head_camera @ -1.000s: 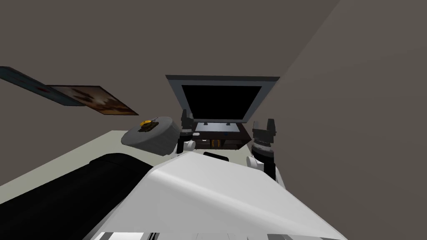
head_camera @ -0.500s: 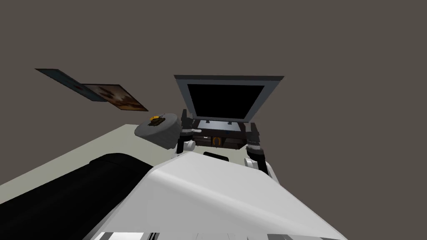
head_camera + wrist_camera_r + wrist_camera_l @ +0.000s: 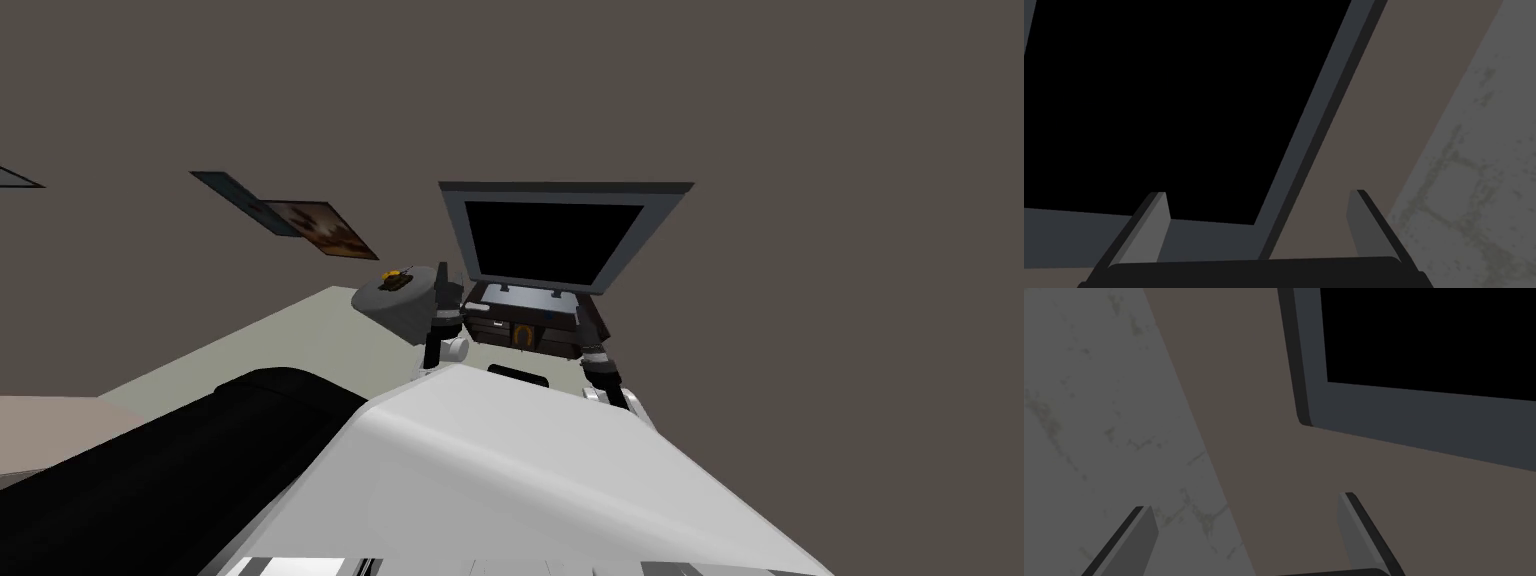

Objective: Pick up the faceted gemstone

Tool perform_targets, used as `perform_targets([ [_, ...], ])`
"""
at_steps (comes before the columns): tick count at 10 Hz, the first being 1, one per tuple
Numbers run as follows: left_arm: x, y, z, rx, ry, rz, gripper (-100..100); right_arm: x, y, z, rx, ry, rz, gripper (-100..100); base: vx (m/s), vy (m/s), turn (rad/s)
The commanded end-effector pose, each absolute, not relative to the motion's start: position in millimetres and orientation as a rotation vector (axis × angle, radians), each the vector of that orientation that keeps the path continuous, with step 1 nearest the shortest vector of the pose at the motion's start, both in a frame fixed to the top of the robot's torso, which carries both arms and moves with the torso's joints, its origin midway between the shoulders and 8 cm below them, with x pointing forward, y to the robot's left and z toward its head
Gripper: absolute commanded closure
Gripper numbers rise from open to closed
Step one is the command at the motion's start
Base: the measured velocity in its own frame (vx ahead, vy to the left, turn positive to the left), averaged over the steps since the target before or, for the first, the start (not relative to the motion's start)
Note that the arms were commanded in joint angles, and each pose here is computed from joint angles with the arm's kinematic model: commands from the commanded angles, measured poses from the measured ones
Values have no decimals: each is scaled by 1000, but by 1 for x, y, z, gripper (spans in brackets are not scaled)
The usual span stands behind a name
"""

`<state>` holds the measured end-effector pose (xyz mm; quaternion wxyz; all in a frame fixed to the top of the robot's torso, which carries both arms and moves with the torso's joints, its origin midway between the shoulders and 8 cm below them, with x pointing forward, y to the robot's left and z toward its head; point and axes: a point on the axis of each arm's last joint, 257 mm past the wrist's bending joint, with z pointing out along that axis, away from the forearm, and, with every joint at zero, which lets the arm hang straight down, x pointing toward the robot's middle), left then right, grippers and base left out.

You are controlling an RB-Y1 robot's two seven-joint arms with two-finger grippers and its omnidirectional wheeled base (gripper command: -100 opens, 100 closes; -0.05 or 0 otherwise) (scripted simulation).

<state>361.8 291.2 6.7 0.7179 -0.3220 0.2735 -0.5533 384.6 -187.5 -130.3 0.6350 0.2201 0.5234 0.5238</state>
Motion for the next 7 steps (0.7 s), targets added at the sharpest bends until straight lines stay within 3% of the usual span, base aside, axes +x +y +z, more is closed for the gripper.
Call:
perform_targets([
  [1,362,291,7,-712,605,-1224,0,386,-183,-151,491,1252,1165,-100,-63,-10,40],
  [4,362,291,7,-712,605,-1224,0,381,-170,-224,386,1472,1038,-100,-67,-2,193],
  [7,362,291,7,-712,605,-1224,0,377,-171,-257,341,1563,978,-100,-39,6,83],
])
